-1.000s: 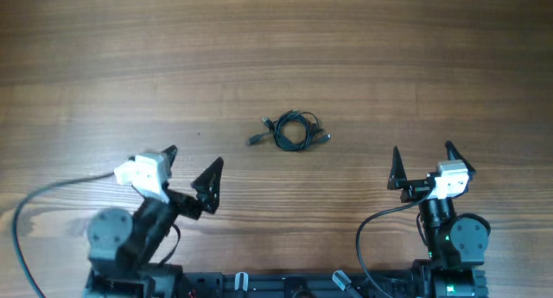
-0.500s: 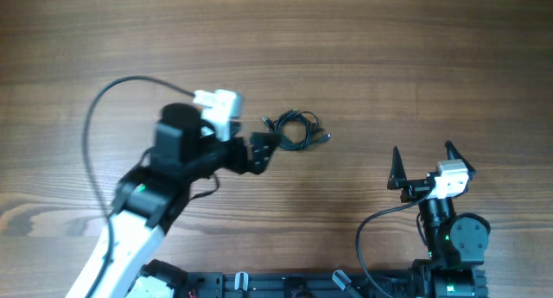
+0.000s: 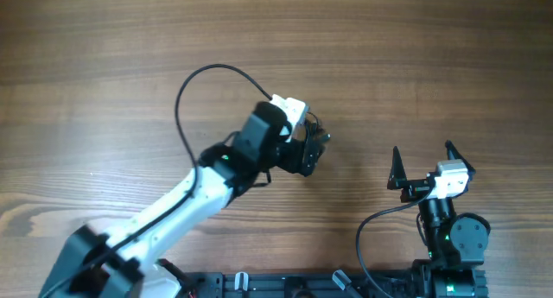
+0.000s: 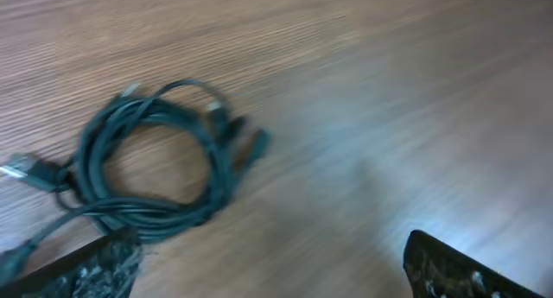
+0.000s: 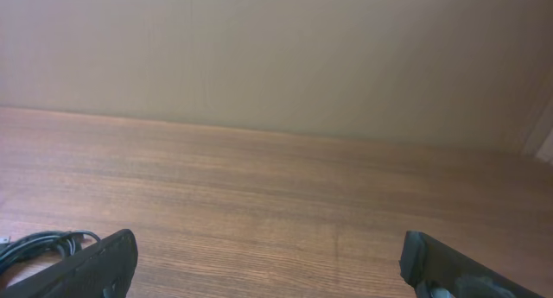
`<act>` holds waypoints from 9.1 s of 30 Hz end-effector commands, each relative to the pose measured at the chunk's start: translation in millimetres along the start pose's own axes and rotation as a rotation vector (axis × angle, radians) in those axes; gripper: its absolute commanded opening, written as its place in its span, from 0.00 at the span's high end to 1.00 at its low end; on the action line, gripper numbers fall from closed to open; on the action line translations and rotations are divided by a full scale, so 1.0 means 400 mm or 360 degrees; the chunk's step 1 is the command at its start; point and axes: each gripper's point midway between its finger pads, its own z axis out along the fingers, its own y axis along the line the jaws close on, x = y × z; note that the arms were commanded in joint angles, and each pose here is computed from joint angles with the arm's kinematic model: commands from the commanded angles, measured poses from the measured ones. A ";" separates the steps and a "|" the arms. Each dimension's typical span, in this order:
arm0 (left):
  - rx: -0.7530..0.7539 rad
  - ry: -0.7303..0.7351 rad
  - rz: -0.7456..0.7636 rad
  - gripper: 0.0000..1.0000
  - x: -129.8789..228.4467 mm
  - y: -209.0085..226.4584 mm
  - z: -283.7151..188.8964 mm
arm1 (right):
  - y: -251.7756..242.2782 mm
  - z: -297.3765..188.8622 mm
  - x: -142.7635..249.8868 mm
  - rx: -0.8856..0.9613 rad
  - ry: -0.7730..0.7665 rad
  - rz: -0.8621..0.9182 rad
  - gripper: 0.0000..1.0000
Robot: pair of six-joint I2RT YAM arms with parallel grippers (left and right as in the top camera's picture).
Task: Untangle cables
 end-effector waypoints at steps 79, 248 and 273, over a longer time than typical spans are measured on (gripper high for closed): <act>-0.0733 -0.0507 -0.1833 0.00 0.024 0.198 -0.130 | -0.007 0.000 -0.002 0.0024 -0.0008 -0.0013 0.00; -0.1510 0.0043 -0.1594 0.96 0.284 0.311 -0.127 | -0.007 0.000 -0.002 0.0024 -0.0008 -0.0014 0.00; -0.0723 -0.0590 -0.1090 0.96 -0.064 0.218 -0.421 | 0.146 -0.022 -0.032 -0.0549 0.0210 0.1547 0.00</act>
